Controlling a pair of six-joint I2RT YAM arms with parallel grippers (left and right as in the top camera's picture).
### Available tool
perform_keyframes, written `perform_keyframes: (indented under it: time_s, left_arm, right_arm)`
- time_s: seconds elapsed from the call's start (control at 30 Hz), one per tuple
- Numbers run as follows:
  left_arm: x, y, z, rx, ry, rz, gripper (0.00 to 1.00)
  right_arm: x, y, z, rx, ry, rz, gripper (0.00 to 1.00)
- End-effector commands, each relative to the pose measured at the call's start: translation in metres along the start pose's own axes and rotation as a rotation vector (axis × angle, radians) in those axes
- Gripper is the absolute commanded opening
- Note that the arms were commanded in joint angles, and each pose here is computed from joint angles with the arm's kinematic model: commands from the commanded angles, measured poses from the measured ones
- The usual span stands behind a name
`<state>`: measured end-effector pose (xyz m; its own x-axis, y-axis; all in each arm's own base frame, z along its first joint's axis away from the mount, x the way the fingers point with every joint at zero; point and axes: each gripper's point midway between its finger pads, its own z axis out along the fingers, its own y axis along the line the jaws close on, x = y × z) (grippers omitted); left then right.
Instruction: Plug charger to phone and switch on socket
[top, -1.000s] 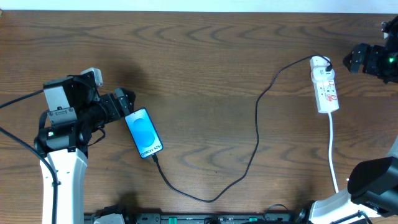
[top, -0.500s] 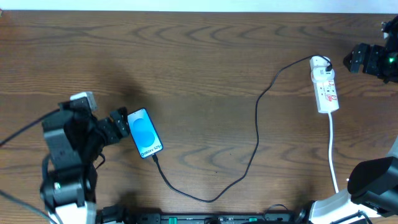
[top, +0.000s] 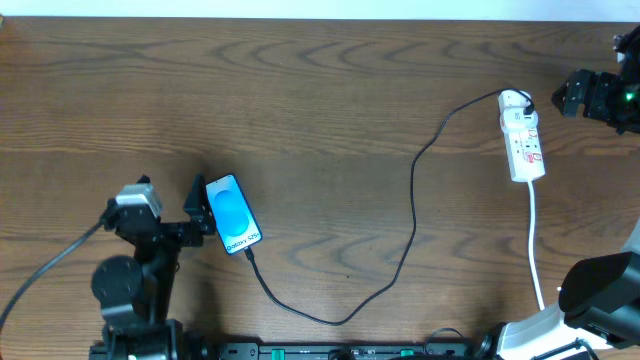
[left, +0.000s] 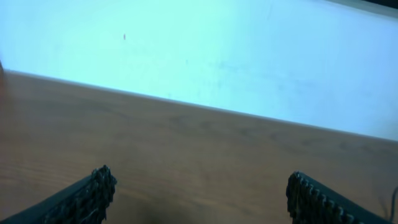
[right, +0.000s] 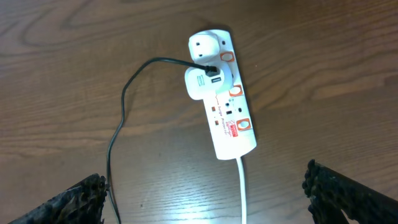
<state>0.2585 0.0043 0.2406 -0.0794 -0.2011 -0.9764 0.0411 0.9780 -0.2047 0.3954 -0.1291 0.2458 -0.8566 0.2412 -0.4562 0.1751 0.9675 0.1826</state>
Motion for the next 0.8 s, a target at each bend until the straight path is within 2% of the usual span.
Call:
perform_keyframes:
  time_s: [0.0,0.37,0.77]
  left_arm:
    - [0.005,0.009,-0.006,-0.044,-0.054,0.035,0.91]
    - [0.037,0.032,-0.015,-0.133,-0.160,0.044,0.91]
    - [0.083,0.058,-0.013,-0.266,-0.016,0.014,0.90]
  right_arm:
    - [-0.004,0.002,-0.005,0.000,-0.017,-0.001,0.99]
    - [-0.004,0.002,-0.005,0.000,-0.017,-0.001,0.99]
    - [-0.004,0.002,-0.005,0.000,-0.017,-0.001,0.99]
